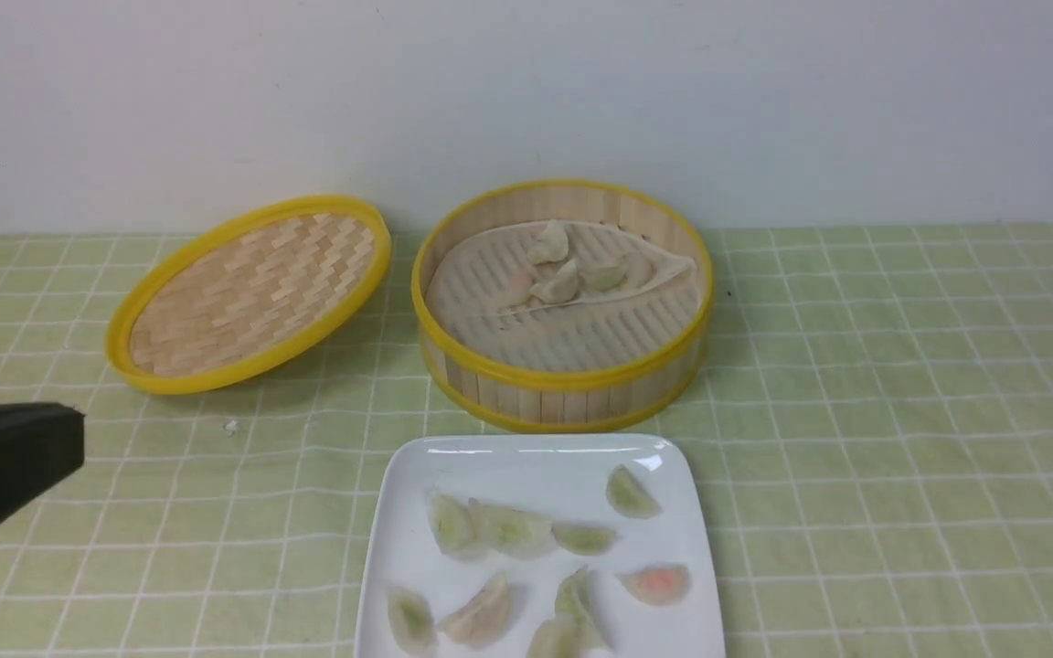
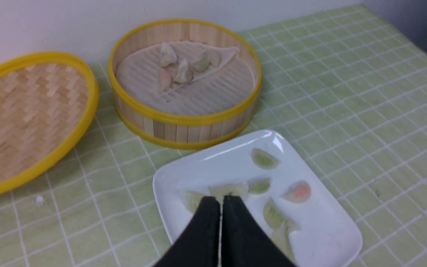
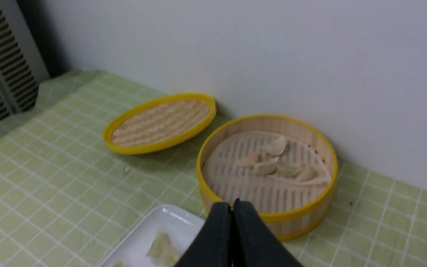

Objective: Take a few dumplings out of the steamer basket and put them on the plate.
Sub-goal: Use the right arm to put the dumpling into the plate

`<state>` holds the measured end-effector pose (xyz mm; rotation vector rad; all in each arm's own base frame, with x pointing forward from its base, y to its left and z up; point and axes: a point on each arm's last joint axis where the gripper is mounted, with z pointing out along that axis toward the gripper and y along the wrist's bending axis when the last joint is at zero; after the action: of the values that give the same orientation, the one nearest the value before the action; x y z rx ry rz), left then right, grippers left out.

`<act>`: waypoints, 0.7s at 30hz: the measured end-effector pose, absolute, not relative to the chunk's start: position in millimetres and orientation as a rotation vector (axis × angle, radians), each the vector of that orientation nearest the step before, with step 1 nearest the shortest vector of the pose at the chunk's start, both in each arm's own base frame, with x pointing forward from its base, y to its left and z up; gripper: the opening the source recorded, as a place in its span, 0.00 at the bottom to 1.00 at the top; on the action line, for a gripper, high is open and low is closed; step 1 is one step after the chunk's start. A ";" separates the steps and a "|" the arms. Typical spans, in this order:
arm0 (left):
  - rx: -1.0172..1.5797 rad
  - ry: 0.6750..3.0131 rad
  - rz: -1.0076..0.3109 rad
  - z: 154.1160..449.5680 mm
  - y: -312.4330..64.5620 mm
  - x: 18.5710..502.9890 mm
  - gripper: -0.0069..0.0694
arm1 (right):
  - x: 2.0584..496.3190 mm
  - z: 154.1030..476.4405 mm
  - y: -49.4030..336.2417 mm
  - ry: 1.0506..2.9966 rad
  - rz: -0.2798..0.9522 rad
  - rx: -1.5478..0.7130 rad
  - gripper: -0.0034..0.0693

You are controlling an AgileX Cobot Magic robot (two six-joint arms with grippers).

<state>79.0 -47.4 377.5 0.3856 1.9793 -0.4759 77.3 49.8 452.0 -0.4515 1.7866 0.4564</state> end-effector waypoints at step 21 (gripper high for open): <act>0.360 1.920 -0.483 382.6 -47.6 81.6 0.08 | 0.8 369.1 -1.8 1.246 0.548 -0.317 0.03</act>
<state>81.6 -47.6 382.6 0.3601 1.9204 -0.4829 0.8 -1.8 369.1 -0.3166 1.2461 0.5478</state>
